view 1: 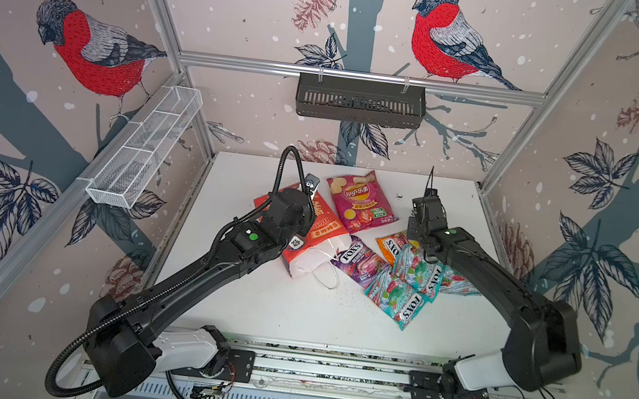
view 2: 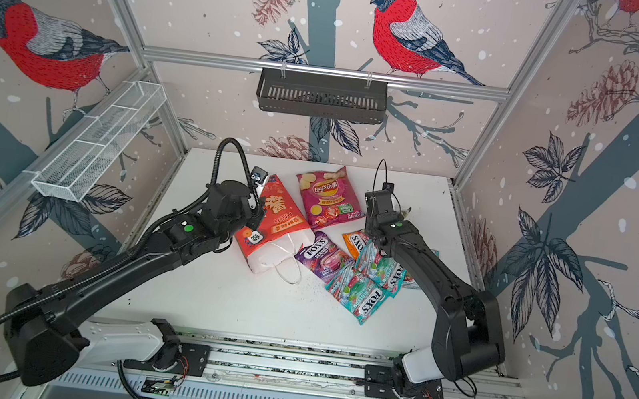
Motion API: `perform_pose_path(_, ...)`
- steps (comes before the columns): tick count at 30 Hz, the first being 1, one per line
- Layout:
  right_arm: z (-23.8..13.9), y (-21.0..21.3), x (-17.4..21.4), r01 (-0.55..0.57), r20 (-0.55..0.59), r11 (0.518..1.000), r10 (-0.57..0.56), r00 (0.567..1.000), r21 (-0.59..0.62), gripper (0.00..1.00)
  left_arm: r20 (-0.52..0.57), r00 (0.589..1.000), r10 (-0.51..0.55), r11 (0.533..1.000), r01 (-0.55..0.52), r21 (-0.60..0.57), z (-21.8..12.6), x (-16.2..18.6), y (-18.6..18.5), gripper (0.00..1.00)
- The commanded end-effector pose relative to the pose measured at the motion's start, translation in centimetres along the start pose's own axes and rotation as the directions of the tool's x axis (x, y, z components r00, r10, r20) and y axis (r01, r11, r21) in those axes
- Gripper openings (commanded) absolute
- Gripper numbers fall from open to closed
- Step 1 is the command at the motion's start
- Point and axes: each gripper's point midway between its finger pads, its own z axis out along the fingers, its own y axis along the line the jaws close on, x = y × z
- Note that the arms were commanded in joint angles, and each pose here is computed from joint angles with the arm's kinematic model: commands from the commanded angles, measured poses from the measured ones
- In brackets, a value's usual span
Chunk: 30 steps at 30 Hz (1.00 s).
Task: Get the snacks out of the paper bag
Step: 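Carry the green packet over the pile with the right gripper while the left rises, then lower the green packet onto the pile and open the right gripper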
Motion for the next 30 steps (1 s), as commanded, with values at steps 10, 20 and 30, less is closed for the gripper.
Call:
perform_pose_path(10,4.2,2.6,0.3,-0.013,-0.032,0.996,0.010,0.999,-0.093,0.00,0.034,0.999,-0.010,1.000,0.010,0.000,0.0,-0.5,0.0,0.29)
perform_pose_path(20,3.6,0.7,0.8,-0.072,-0.038,0.993,0.068,0.997,-0.098,0.37,0.039,0.999,-0.016,1.000,0.017,-0.004,0.0,-0.6,0.2,0.29)
perform_pose_path(30,-5.4,7.1,2.1,0.088,0.152,0.798,0.004,0.988,-0.597,0.35,0.031,0.998,-0.051,0.999,0.051,-0.005,0.2,-1.5,0.3,0.29)
